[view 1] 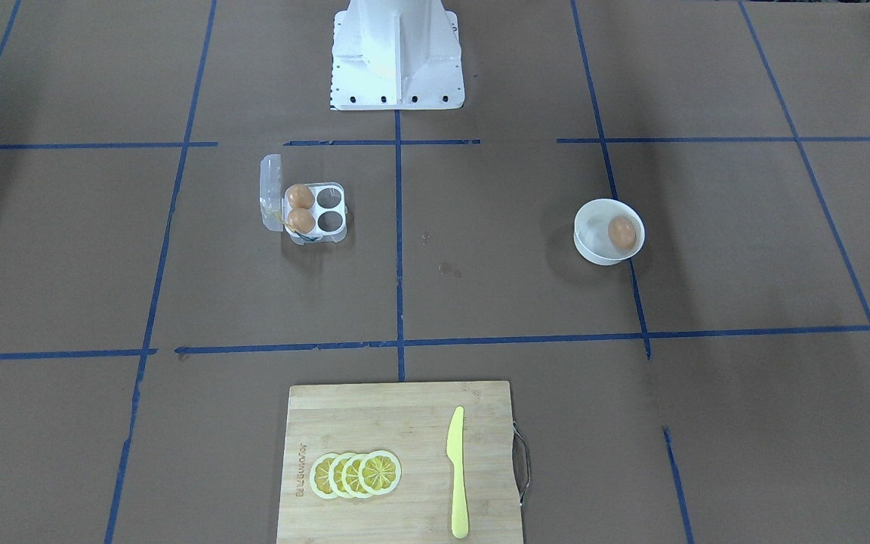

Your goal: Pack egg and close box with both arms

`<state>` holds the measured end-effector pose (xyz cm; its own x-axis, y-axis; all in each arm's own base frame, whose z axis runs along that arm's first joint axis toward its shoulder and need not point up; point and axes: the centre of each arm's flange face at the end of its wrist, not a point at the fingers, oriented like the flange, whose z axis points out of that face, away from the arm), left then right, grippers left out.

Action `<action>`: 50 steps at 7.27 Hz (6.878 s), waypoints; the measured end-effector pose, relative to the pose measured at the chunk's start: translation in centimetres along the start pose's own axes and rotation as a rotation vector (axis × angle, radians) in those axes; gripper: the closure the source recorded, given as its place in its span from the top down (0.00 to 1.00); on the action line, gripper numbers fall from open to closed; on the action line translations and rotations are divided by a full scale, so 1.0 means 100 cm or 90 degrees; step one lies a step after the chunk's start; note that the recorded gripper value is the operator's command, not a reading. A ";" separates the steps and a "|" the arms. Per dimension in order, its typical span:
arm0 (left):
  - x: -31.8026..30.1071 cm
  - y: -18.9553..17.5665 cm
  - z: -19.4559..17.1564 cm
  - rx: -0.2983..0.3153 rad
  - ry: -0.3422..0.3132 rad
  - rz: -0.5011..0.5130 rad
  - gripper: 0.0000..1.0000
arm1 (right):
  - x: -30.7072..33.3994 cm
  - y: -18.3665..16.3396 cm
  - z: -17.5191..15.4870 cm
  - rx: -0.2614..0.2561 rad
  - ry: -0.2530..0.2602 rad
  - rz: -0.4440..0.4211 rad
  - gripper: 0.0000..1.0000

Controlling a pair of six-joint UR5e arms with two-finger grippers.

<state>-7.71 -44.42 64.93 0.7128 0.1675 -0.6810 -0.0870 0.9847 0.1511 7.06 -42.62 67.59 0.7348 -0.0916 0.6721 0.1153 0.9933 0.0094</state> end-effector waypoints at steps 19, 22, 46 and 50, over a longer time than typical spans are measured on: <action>0.247 -0.119 -0.027 0.323 0.139 0.259 1.00 | -0.143 -0.037 -0.058 0.171 -0.088 -0.063 1.00; 0.334 -0.078 0.025 0.289 0.212 0.155 1.00 | -0.149 -0.039 -0.052 0.191 -0.093 -0.091 1.00; 0.485 -0.007 0.172 0.172 0.034 -0.110 0.64 | -0.142 -0.035 -0.042 0.181 -0.088 -0.085 1.00; 0.495 -0.010 0.175 0.171 0.040 -0.106 0.63 | -0.140 -0.033 -0.040 0.178 -0.088 -0.083 1.00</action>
<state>39.82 -37.91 43.60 0.6572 0.0157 -0.7535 0.2201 0.9522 0.2119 -0.98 -44.91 55.18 0.6263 -0.2278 0.7455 0.0004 0.9564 0.2919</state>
